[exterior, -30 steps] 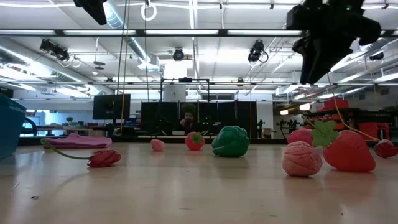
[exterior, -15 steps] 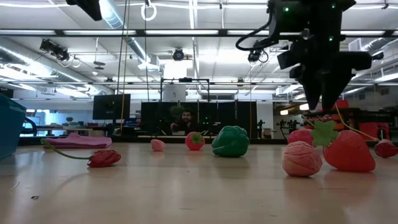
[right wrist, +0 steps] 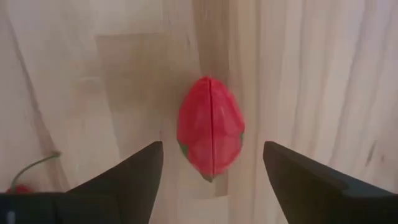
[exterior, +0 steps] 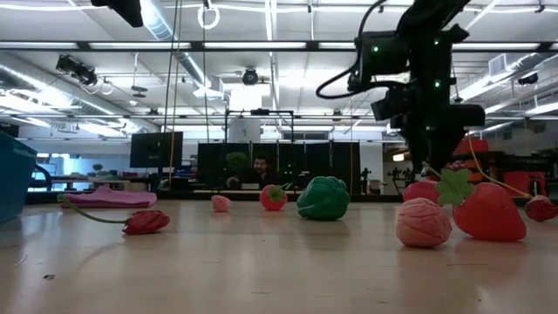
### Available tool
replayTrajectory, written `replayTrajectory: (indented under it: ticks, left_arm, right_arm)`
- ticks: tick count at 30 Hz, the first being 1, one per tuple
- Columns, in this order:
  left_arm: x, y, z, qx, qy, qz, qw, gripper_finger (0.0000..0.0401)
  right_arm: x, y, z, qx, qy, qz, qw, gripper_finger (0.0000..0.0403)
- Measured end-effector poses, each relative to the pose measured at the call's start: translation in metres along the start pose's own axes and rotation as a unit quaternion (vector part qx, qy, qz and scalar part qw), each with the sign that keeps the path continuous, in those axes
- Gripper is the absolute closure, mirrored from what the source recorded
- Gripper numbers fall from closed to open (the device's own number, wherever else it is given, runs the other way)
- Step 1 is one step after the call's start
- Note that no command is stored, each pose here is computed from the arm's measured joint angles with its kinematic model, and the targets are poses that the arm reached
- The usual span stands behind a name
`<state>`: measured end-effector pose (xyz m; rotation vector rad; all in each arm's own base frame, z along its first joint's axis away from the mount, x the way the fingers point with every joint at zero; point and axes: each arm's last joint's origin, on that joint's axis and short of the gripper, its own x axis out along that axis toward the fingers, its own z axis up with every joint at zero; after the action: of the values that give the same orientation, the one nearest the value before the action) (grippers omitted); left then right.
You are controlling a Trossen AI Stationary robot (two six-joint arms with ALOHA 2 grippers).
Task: Pick and placing Produce into tupperware
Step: Put the dragon fruit into the blue bin
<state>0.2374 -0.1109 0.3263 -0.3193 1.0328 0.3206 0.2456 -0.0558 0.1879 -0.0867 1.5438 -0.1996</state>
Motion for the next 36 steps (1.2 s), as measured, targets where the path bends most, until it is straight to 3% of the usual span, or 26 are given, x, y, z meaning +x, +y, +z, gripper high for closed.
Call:
replayTrajectory:
  ticks: [14,23,29,36]
  left_arm:
    - [0.000,0.000,0.000,0.019,-0.001,0.002,1.000,0.0290]
    - [0.000,0.001,0.000,0.014,-0.001,0.003,1.000,0.0296]
    - [0.000,0.001,0.003,-0.036,-0.030,0.019,0.999,0.0308]
    - [-0.015,0.000,0.013,-0.024,-0.076,0.024,0.997,0.0331]
  right_arm:
    - [0.042,-0.007,0.011,0.018,0.059,0.027,0.998,0.0120]
    - [0.044,-0.016,0.009,0.041,0.062,0.043,0.996,0.0164]
    - [0.043,-0.015,0.011,0.042,0.052,0.048,0.997,0.0175]
    - [0.031,-0.013,0.026,0.087,-0.025,0.037,0.995,0.0164]
